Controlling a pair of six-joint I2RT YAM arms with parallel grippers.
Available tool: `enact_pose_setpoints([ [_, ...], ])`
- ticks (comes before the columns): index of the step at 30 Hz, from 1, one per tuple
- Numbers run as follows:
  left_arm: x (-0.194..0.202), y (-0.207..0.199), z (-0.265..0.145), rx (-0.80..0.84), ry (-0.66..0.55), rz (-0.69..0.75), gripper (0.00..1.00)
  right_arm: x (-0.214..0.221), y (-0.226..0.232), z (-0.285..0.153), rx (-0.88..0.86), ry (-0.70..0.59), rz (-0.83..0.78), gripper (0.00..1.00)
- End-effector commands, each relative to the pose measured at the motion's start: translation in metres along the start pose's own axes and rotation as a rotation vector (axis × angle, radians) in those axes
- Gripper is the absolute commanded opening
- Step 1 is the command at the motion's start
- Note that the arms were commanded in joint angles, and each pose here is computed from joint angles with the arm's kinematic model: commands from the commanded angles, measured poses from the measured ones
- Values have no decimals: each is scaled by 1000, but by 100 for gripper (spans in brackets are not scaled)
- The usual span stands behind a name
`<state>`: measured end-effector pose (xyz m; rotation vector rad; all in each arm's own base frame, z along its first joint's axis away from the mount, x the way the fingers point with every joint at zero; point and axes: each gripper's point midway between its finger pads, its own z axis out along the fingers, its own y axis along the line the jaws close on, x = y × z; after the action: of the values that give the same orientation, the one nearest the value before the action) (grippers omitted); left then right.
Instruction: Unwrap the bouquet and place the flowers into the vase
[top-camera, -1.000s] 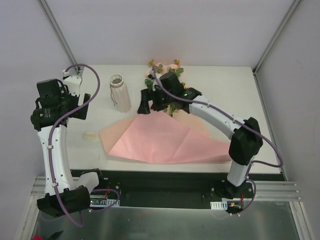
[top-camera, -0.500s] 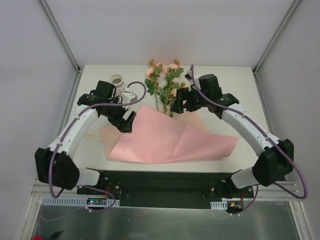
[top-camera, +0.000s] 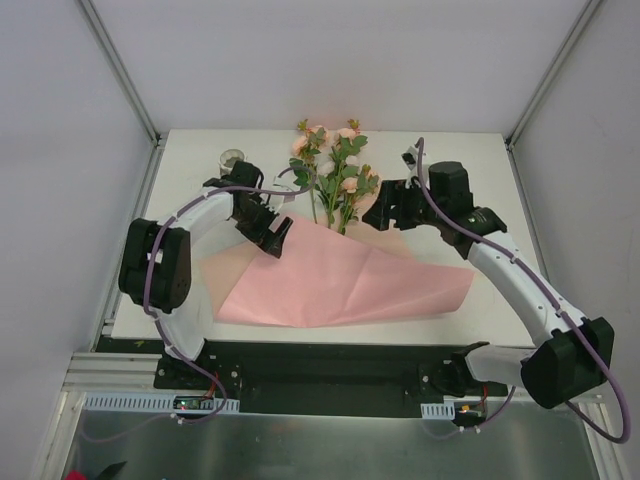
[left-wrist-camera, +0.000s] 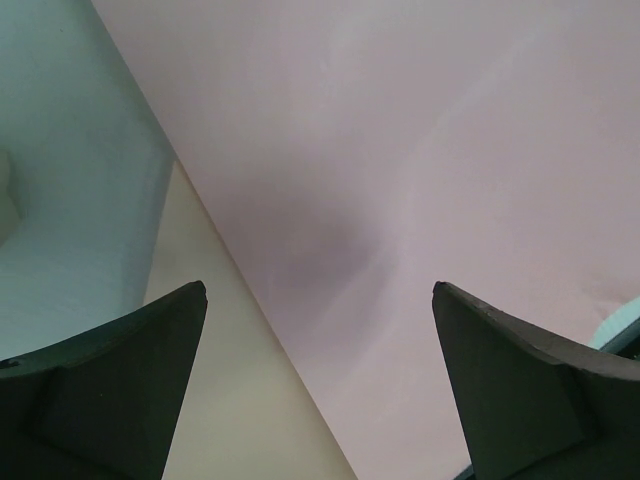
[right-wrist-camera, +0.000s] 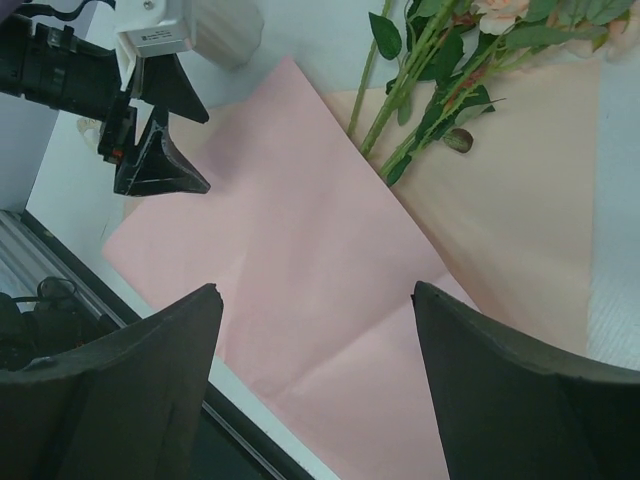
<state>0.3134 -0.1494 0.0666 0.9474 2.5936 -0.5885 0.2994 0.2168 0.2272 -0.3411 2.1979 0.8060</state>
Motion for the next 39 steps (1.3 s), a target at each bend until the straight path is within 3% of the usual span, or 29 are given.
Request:
enact_pose_setpoints([
  [1, -25, 15, 12, -34, -45, 18, 95, -23, 7, -15, -27, -109, -6, 80],
  [11, -17, 10, 23, 8, -19, 9, 85, -26, 1, -17, -34, -127, 37, 77],
  [19, -19, -10, 18, 23, -32, 38, 53, -29, 2, -16, -43, -140, 65, 73],
  [30, -38, -9, -1, -85, -74, 49, 28, -33, 7, -20, -64, -161, 81, 69],
  [39, -42, -16, -11, -111, -104, 53, 22, -34, 9, -23, -63, -172, 89, 66],
])
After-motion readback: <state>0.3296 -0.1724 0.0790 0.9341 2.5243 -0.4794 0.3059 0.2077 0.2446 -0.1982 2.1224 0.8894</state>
